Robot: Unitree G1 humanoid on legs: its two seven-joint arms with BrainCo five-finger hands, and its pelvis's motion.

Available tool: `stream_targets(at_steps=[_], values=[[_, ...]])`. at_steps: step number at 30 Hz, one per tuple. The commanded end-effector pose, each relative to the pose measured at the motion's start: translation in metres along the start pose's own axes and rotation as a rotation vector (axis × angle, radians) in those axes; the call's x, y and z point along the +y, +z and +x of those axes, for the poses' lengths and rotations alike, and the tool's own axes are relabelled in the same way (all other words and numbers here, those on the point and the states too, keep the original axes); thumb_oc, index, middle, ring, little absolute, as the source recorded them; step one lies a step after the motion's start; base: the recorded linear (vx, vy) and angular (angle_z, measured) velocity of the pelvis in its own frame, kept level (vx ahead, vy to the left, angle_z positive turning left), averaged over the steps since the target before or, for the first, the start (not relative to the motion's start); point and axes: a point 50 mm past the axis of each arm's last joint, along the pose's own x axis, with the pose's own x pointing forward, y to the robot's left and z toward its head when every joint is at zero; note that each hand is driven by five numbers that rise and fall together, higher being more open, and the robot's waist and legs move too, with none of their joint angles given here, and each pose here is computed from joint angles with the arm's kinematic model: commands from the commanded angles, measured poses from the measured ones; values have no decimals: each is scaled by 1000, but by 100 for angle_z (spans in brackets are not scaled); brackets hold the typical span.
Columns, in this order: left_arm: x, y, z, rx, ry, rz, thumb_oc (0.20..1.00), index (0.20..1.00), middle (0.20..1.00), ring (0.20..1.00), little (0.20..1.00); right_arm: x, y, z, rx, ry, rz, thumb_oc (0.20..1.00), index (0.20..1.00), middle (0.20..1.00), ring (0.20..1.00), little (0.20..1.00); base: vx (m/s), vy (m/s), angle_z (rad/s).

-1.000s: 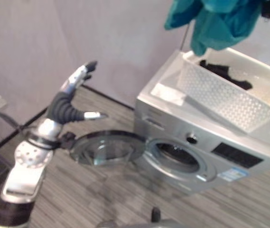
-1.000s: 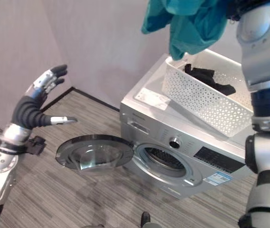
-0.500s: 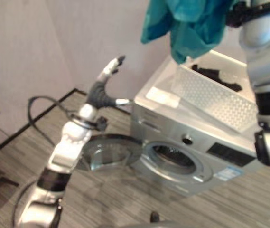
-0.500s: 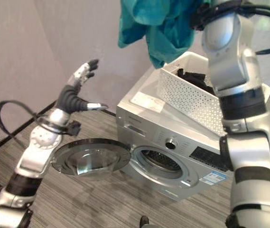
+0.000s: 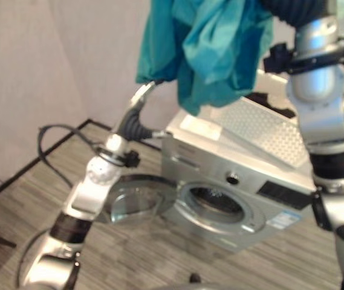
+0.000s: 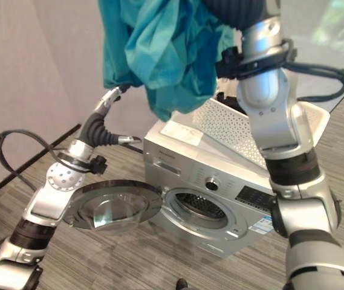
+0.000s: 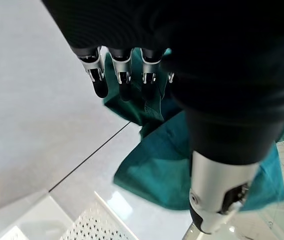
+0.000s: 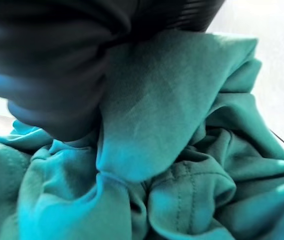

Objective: Grab the laundry basket,head to the washer,open it,put in the laundry and shut it.

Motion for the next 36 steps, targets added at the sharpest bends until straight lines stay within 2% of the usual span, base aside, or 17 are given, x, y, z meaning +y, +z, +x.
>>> stream_targets(at_steps=[1,12,17,19,21,29,36], values=[[10,4,7,-51,54,138,1000,1000,1000,1000,1000,-23,0,7,-13,-97,35,200,200,200,200,200,0,0,0],[-4,5,11,-45,32,80,1000,1000,1000,1000,1000,-6,6,-11,-13,-49,182,200,200,200,200,200,0,0,0],[-13,3,24,-36,42,103,1000,1000,1000,1000,1000,3,14,-15,-30,-35,266,200,200,200,200,200,1,-9,2],[-28,0,36,-12,33,119,1000,1000,1000,1000,1000,15,20,-21,-26,-26,375,200,200,200,200,200,6,-20,5],[-32,-2,41,-4,34,140,1000,1000,1000,1000,1000,19,23,-23,-30,-20,399,200,200,200,200,200,3,-6,2],[-39,-14,44,45,42,192,1000,1000,1000,1000,1000,25,27,-35,-31,5,458,200,200,200,200,200,2,-1,0],[-40,-12,43,51,44,151,1000,1000,1000,1000,1000,37,38,-48,-32,55,577,200,200,200,200,200,3,0,-4]])
